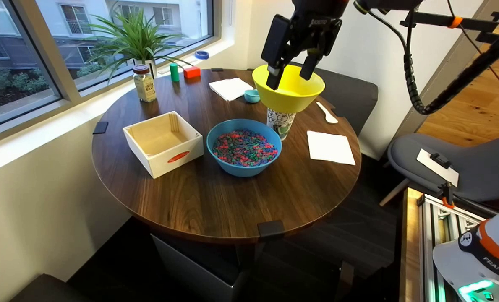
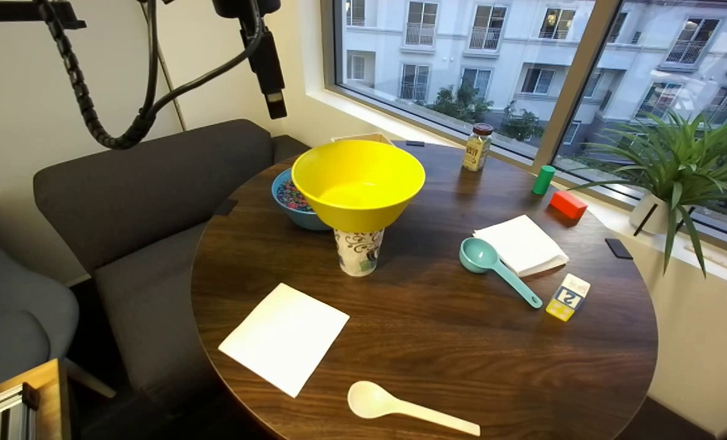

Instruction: Pick up the yellow bowl and place it on top of the cup, move a pinch of the content in the blue bowl into the yellow bowl

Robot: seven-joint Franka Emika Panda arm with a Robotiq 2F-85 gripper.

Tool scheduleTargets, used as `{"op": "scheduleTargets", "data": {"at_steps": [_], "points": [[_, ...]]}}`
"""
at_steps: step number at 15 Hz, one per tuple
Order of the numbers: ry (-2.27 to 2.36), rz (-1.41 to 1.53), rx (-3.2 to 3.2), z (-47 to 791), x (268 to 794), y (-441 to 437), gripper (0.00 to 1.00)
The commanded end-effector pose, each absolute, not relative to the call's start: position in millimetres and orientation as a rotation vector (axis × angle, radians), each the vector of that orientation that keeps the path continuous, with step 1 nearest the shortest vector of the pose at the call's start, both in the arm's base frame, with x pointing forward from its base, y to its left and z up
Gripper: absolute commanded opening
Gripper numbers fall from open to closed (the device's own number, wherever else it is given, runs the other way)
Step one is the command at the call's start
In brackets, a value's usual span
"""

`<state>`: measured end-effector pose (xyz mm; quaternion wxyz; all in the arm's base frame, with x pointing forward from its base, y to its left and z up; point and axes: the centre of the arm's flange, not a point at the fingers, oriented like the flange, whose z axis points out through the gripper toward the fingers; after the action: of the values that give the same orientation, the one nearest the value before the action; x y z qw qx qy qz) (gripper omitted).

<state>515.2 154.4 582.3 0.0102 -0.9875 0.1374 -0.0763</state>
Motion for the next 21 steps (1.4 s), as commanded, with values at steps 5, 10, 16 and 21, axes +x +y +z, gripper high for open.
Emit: {"op": "scheduleTargets", "data": {"at_steps": [5,10,16,21], "points": [[0.684,-0.355,-3.073,553.3,502.3,182.5,1.00],[0.772,-0.434,-3.026,520.5,504.4,194.5,1.00],[0.829,-0.466,-3.035,483.2,510.9,195.0,1.00],[0.828,-0.455,-3.053,456.0,524.6,198.7,1.00]]}}
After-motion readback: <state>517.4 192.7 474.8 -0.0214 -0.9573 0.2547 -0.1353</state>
